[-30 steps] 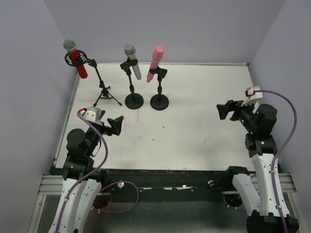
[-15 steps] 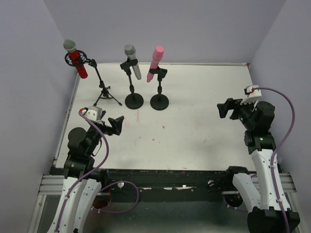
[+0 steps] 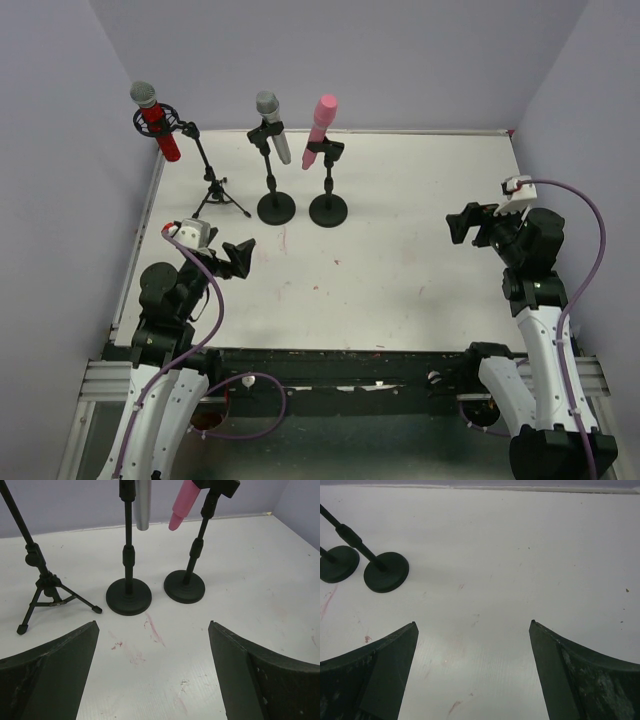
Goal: Attach the microphones to the stand
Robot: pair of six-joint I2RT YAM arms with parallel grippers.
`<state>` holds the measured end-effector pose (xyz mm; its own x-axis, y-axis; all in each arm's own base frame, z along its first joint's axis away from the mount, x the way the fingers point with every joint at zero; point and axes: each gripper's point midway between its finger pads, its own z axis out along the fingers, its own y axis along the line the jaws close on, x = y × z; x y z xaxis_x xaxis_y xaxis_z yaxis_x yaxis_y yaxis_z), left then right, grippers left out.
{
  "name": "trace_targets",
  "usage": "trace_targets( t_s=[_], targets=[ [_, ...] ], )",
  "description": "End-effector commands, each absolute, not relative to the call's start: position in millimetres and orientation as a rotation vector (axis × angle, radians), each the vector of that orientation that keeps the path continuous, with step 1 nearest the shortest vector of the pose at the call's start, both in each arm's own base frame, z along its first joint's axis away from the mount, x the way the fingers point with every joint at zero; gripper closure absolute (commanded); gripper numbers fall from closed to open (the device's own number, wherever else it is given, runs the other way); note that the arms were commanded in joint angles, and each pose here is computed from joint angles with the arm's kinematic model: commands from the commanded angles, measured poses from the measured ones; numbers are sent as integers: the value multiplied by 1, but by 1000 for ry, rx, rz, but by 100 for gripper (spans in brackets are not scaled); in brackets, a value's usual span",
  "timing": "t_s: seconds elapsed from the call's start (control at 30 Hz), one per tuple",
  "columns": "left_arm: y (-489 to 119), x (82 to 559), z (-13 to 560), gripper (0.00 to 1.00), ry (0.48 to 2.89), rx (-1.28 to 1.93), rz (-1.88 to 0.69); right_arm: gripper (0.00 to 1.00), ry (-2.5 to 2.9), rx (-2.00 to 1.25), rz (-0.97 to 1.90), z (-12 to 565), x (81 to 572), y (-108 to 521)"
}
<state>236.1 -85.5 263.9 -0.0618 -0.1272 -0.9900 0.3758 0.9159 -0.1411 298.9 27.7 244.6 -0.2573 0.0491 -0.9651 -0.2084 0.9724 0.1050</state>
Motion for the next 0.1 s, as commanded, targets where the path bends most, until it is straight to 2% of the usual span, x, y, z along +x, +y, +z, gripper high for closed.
trace_targets(
  t_s=[0.0, 0.07],
  targets=[
    [-86, 235, 264, 1, 1573, 211, -414, 0, 1802, -135, 239, 251, 300, 27],
    [-85, 235, 264, 1, 1572, 205, -406, 0, 1804, -129, 257, 252, 300, 30]
  ],
)
